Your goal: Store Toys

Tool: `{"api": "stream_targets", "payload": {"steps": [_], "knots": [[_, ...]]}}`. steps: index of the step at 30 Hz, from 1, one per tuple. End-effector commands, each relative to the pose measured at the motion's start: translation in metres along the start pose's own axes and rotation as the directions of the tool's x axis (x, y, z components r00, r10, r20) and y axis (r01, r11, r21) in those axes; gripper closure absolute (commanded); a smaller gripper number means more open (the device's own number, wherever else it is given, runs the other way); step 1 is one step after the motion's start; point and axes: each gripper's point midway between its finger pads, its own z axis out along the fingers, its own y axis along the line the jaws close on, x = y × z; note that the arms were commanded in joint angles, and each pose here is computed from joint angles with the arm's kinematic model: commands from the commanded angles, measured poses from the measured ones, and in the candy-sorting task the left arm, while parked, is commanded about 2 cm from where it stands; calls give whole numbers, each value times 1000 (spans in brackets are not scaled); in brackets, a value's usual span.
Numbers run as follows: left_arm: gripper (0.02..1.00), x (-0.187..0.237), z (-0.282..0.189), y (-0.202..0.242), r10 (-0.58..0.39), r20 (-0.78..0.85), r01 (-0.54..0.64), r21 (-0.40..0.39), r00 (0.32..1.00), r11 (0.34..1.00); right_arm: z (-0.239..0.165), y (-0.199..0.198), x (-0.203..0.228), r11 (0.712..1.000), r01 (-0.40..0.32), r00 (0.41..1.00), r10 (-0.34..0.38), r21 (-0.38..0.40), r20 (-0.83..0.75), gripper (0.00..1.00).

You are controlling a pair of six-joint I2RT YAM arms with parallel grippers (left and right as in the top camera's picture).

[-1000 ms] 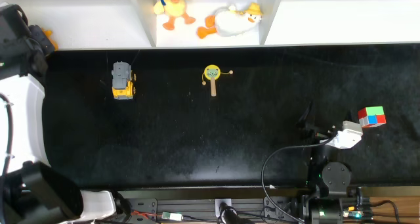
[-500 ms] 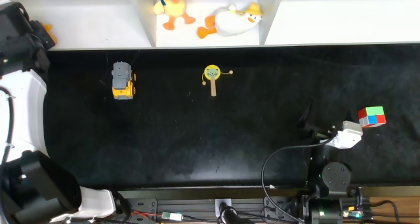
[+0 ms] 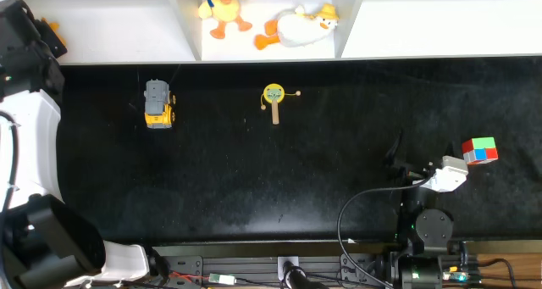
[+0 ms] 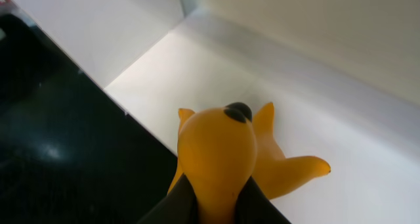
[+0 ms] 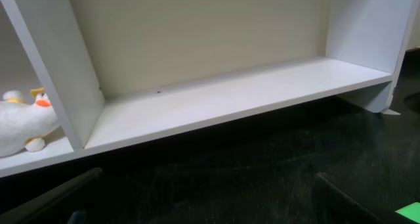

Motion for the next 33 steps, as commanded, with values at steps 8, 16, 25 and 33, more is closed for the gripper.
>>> {"api": "stream_targets", "payload": {"steps": [8,16,25,33], "knots": [[936,-1,9,-13,13,19,-14,32,1000,999,0,-1,2,1000,3,1000,-3,2,4,5],[908,22,28,-25,29,-38,-26,73,999,997,0,-1,2,1000,3,1000,-3,2,4,7],[901,32,31,-22,40,-74,-35,65,996,997,0,-1,2,1000,2,1000,-2,2,4,7],[901,25,20,-17,44,-73,-40,56,996,998,0,-1,2,1000,3,1000,-3,2,4,5]]}}
